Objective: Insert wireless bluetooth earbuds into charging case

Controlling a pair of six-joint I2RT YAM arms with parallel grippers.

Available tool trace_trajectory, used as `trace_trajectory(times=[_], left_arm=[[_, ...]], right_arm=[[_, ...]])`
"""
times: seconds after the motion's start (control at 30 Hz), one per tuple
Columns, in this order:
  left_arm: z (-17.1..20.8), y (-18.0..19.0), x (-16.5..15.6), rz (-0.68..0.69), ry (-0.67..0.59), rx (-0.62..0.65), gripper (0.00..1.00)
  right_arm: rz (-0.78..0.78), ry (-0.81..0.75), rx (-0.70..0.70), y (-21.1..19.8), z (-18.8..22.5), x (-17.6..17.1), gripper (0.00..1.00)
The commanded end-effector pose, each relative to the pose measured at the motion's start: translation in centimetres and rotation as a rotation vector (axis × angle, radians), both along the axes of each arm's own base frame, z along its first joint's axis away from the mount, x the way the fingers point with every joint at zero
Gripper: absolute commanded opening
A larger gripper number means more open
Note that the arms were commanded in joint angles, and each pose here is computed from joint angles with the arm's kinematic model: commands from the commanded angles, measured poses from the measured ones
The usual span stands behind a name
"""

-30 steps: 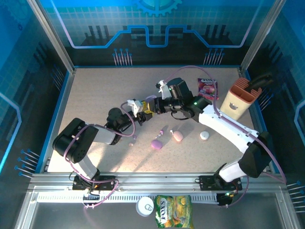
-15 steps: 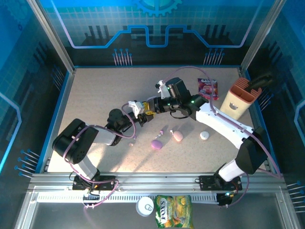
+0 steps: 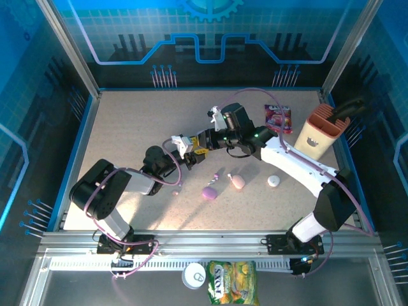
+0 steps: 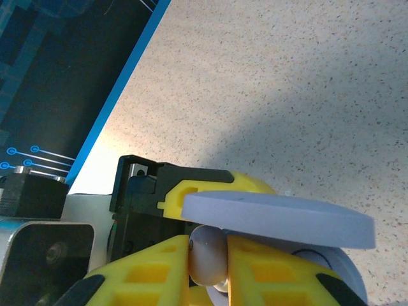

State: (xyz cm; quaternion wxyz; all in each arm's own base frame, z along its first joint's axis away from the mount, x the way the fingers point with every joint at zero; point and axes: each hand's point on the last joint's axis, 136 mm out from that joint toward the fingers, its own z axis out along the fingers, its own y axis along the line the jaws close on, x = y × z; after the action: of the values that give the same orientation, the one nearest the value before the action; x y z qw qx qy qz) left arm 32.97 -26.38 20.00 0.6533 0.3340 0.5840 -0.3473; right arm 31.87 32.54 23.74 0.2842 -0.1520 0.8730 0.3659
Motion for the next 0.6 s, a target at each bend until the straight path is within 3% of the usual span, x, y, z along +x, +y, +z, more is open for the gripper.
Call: trace_trajectory(times=[0.0,0.57], left_arm=[[1.8,0.0,-0.8,-0.002,-0.079,-0.015,0.38],[2.7,0.1,-0.1,0.022,-0.088,-0.034,0.38]], right_arm=[[-0.041,-0.015,0.000,-0.7,0.2,0.7,0.19],[-0.075,0.001,-0.016,-2.3,-0.6,0.7,0.28]])
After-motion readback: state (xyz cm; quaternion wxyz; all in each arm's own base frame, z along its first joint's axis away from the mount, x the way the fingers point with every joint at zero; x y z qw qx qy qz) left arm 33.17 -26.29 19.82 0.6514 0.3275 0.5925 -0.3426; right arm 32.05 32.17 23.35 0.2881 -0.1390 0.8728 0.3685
